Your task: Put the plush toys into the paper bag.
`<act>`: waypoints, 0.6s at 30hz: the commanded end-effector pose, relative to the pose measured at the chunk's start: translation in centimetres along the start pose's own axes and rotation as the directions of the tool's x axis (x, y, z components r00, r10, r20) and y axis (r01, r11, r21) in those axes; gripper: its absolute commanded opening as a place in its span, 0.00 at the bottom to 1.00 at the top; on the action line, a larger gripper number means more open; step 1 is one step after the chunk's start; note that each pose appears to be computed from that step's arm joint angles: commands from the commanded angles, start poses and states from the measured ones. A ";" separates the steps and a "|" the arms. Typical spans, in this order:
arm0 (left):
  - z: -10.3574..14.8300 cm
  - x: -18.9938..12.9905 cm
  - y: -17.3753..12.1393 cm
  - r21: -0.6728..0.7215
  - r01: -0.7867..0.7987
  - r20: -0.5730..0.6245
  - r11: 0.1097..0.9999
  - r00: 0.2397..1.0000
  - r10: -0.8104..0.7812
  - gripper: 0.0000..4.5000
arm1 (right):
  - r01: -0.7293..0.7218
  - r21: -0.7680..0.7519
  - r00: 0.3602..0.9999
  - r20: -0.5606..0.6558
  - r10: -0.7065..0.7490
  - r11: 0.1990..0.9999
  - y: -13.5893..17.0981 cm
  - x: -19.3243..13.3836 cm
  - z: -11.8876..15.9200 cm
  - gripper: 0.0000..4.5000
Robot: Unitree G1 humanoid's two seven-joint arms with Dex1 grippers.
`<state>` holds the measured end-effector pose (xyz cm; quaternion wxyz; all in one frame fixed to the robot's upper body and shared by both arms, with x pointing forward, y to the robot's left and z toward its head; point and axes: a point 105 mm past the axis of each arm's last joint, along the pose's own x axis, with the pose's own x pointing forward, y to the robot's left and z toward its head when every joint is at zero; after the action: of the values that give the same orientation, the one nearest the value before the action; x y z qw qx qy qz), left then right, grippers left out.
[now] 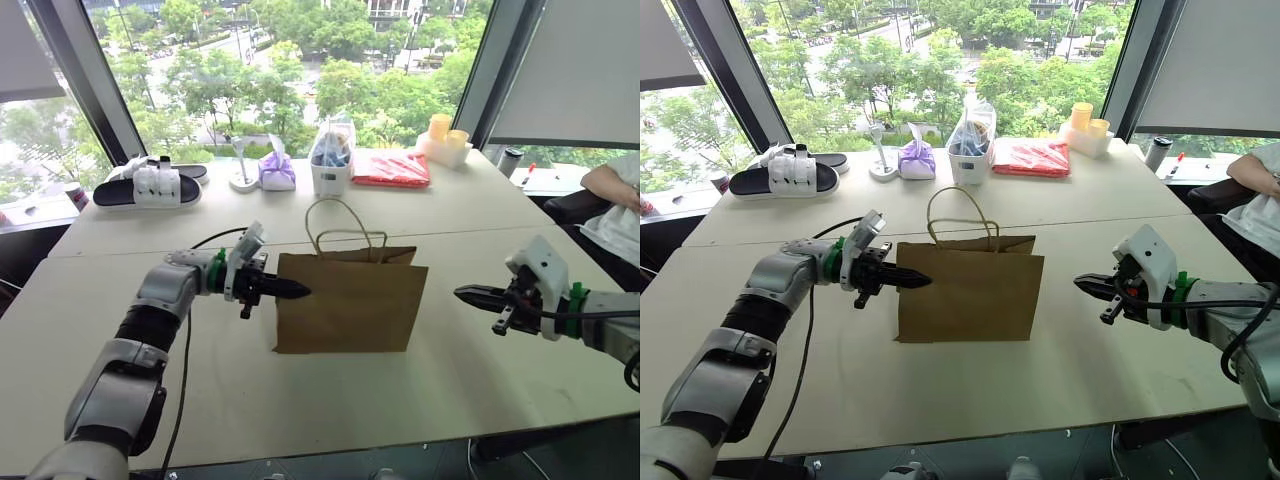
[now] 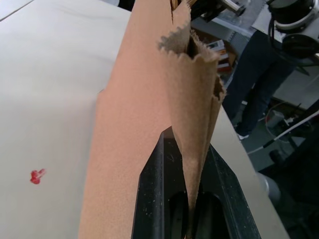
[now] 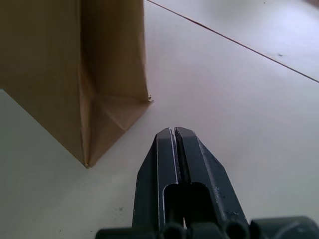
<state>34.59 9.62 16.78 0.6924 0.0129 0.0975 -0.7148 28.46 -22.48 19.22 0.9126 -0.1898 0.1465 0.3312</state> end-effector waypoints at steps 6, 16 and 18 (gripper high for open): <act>-1.0 -1.6 0.3 0.016 -0.024 -0.102 1.000 0.994 0.025 0.20 | 0.009 -0.048 1.000 0.020 -0.008 0.999 -0.1 -0.4 1.4 0.00; -0.6 -5.7 -1.0 0.009 -0.121 -0.112 0.993 0.986 0.121 0.98 | -0.031 -0.082 0.999 0.009 0.032 0.996 -0.4 -0.9 2.3 0.00; -0.4 -6.9 -1.4 0.012 -0.173 -0.099 0.985 0.980 0.173 0.98 | -0.042 -0.089 0.999 0.007 0.043 0.995 -0.2 -1.1 2.5 0.00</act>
<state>33.51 15.96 15.65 0.7324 0.0525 0.1625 -0.6591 28.45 -22.40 20.66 0.8992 -0.2164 0.1505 0.3493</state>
